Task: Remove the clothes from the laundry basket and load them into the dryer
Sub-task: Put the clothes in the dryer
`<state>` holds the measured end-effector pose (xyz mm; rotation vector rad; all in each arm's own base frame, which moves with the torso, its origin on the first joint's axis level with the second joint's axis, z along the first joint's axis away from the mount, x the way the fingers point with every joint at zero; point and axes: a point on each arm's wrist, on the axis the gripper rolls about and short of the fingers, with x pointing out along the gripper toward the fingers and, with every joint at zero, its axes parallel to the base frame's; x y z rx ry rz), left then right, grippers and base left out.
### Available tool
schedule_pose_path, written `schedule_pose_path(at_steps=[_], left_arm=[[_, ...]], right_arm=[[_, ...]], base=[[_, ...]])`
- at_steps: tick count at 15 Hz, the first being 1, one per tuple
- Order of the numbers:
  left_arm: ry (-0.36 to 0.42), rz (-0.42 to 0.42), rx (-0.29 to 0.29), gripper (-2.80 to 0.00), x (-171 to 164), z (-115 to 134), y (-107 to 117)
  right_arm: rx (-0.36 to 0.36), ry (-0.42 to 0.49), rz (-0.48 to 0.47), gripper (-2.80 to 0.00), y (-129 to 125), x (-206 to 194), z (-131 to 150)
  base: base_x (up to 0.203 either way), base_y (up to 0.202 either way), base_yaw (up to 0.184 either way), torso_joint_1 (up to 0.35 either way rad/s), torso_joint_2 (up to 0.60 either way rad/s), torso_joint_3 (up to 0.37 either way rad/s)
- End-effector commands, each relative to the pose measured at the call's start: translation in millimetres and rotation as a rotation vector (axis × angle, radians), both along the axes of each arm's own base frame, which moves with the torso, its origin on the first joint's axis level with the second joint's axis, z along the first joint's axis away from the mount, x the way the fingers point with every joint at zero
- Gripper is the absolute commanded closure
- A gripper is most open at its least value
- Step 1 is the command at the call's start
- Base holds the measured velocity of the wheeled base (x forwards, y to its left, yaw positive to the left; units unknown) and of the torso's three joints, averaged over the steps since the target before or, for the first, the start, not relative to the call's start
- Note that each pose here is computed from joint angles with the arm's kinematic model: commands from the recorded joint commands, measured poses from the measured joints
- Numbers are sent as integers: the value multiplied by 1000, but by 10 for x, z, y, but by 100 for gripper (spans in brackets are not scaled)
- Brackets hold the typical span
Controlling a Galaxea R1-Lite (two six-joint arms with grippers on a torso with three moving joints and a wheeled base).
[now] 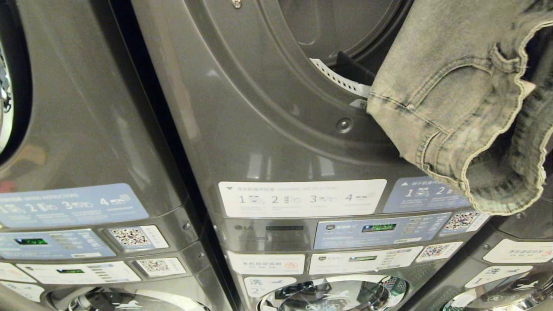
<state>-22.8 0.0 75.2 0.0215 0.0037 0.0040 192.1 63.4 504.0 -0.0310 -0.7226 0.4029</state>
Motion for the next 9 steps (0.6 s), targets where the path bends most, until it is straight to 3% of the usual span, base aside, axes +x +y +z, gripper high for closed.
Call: schedule_pose_path(at_steps=[1,5,9], left_arm=[[-1,1,0,0,0,0,0],[1,1,-2,0,0,-2,0],[1,1,-2,0,0,-3,0]], right_arm=[[1,50,-19,0,133,435,-179],[39,83,-91,0,355,1206,-600],[18,79,-113,0,398,1329,-688]], base=[[0,0,0,0,0,0],[0,0,0,0,0,0],[0,0,0,0,0,0]])
